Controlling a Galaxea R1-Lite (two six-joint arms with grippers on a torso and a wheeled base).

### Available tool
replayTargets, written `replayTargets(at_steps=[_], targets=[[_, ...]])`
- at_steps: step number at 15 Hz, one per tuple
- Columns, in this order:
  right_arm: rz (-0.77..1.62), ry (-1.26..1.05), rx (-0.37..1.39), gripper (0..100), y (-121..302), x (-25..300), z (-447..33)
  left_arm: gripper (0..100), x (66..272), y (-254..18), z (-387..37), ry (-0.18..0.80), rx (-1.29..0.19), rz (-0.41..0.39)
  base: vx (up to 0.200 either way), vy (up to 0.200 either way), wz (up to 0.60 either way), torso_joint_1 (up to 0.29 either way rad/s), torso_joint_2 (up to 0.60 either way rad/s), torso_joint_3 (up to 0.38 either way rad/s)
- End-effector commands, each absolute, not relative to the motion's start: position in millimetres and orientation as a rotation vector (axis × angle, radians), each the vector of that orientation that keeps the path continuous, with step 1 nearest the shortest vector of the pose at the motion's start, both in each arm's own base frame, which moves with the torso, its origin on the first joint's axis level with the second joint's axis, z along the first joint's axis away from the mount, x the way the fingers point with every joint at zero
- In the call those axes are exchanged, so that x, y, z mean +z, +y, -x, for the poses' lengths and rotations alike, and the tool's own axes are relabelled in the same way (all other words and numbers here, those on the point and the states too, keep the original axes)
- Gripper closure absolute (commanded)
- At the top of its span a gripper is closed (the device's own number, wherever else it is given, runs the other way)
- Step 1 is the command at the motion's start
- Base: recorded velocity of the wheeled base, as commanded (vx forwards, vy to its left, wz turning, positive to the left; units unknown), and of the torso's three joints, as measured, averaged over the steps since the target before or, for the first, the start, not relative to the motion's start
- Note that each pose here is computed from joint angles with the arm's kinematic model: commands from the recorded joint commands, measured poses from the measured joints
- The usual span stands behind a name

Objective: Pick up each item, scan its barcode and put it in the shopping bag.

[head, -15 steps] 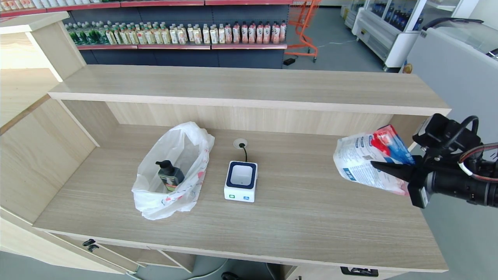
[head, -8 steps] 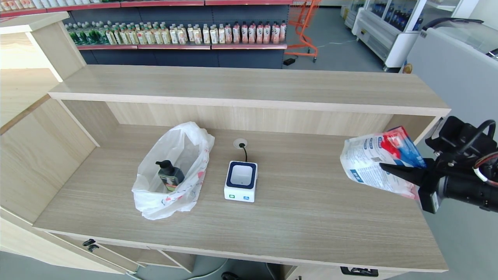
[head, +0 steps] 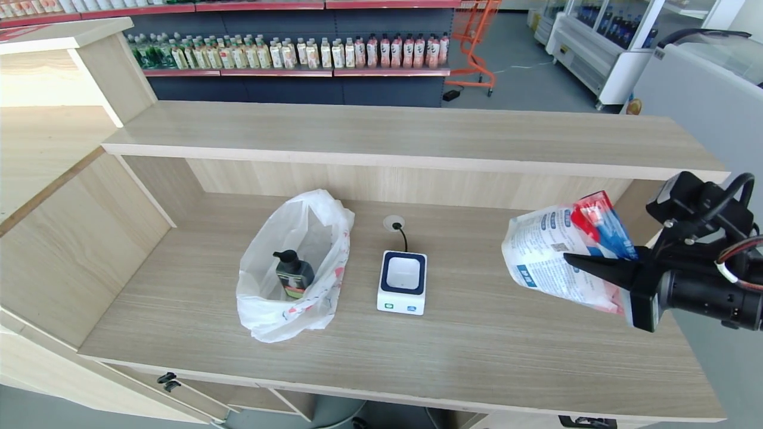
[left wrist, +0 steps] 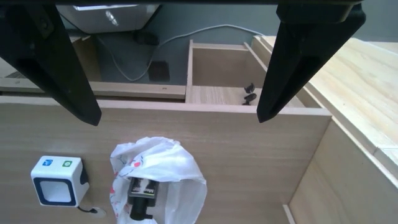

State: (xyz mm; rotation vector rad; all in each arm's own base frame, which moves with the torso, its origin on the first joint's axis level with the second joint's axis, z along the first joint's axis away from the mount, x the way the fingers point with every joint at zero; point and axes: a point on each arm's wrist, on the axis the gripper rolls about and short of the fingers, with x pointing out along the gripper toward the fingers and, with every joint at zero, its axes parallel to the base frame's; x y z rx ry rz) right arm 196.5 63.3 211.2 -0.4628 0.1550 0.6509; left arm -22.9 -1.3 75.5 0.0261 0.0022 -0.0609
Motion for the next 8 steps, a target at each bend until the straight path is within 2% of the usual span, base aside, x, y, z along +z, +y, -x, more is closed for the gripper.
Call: replayTargets(at_steps=[1, 7, 8], targets=[[0.453, 0.180, 0.656, 100, 65, 206, -201, 0, 75, -1, 23, 0.004, -0.060, -0.026, 0.000, 0.200, 0.00, 0.002, 0.00, -0.002], [0.497, 0.224, 0.612, 100, 63, 198, -218, 0, 75, -1, 23, 0.002, -0.061, -0.029, 0.000, 0.200, 0.00, 0.005, 0.00, 0.003], [0.519, 0.232, 0.612, 100, 63, 195, -224, 0, 75, -1, 23, 0.004, -0.060, -0.027, 0.000, 0.000, 0.00, 0.000, 0.00, 0.000]])
